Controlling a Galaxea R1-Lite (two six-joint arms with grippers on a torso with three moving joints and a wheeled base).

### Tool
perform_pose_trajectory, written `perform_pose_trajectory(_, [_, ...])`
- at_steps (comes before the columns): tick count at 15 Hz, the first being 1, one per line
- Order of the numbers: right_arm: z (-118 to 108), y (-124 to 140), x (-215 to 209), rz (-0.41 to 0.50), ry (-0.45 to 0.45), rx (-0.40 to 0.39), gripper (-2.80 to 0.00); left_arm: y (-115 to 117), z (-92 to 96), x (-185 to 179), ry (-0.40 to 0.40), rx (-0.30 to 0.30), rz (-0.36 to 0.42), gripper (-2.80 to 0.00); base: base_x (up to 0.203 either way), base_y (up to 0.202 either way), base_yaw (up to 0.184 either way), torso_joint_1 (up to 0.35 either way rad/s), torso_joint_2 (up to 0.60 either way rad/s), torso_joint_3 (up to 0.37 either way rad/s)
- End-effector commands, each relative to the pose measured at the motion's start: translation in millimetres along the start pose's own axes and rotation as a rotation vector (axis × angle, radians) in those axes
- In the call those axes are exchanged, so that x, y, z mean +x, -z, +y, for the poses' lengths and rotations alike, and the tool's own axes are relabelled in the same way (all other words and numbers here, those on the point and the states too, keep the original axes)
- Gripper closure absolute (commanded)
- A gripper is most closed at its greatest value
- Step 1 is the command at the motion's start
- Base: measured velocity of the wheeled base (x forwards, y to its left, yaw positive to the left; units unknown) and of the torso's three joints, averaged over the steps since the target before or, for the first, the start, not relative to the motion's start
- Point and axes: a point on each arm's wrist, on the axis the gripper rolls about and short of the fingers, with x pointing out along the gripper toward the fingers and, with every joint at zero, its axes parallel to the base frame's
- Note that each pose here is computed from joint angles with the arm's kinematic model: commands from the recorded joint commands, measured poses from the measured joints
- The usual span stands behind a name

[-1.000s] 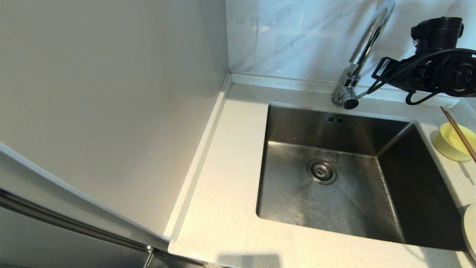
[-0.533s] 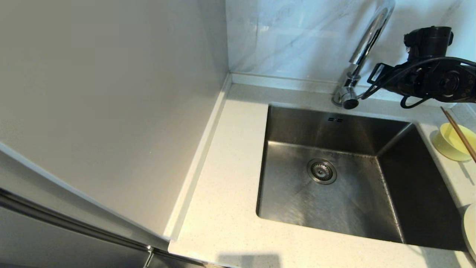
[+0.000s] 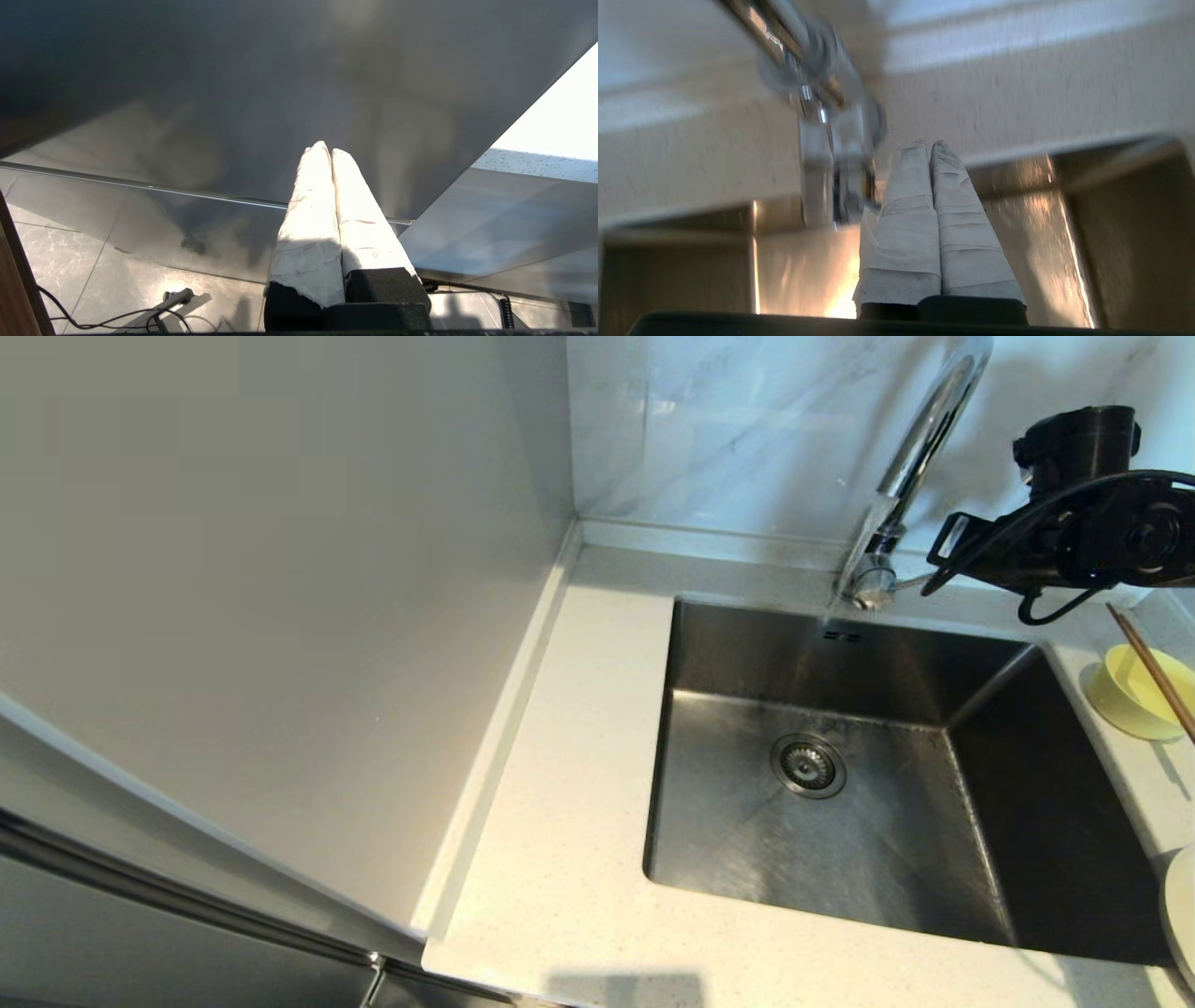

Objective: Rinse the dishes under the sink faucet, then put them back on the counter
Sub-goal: Turn on the faucet

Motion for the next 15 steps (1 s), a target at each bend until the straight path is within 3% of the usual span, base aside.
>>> perform_pose_trajectory(1, [-1.6, -3.9, -13.3, 0.005, -0.006, 0.002, 0.00, 0.0, 0.0, 0.0, 0.000, 0.000, 0.000, 0.00, 0.000, 0.000, 0.000, 0.000, 0.00, 0.000])
perform_pose_trajectory(5, [-1.4, -7.7, -18.0, -0.009, -0.013, 0.008, 0.00, 0.0, 0.0, 0.0, 0.000, 0.000, 0.000, 0.00, 0.000, 0.000, 0.000, 0.000, 0.00, 0.000])
perform_pose_trajectory(10, [-2.2, -55.3, -82.6, -0.201, 0.034, 0.038, 0.00, 0.0, 0.0, 0.0, -0.001, 0.000, 0.000, 0.00, 0.000, 0.000, 0.000, 0.000, 0.00, 0.000])
perform_pose_trajectory(13, [-19.2, -67.0, -139.1, -0.244, 0.077, -0.032, 0.00, 0.0, 0.0, 0.0, 0.000, 0.000, 0.000, 0.00, 0.000, 0.000, 0.000, 0.000, 0.00, 0.000])
perform_pose_trajectory(15, [-34.9, -58.7, -179.4, -0.190, 0.116, -0.090, 0.00, 0.0, 0.0, 0.0, 0.000, 0.000, 0.000, 0.00, 0.000, 0.000, 0.000, 0.000, 0.00, 0.000])
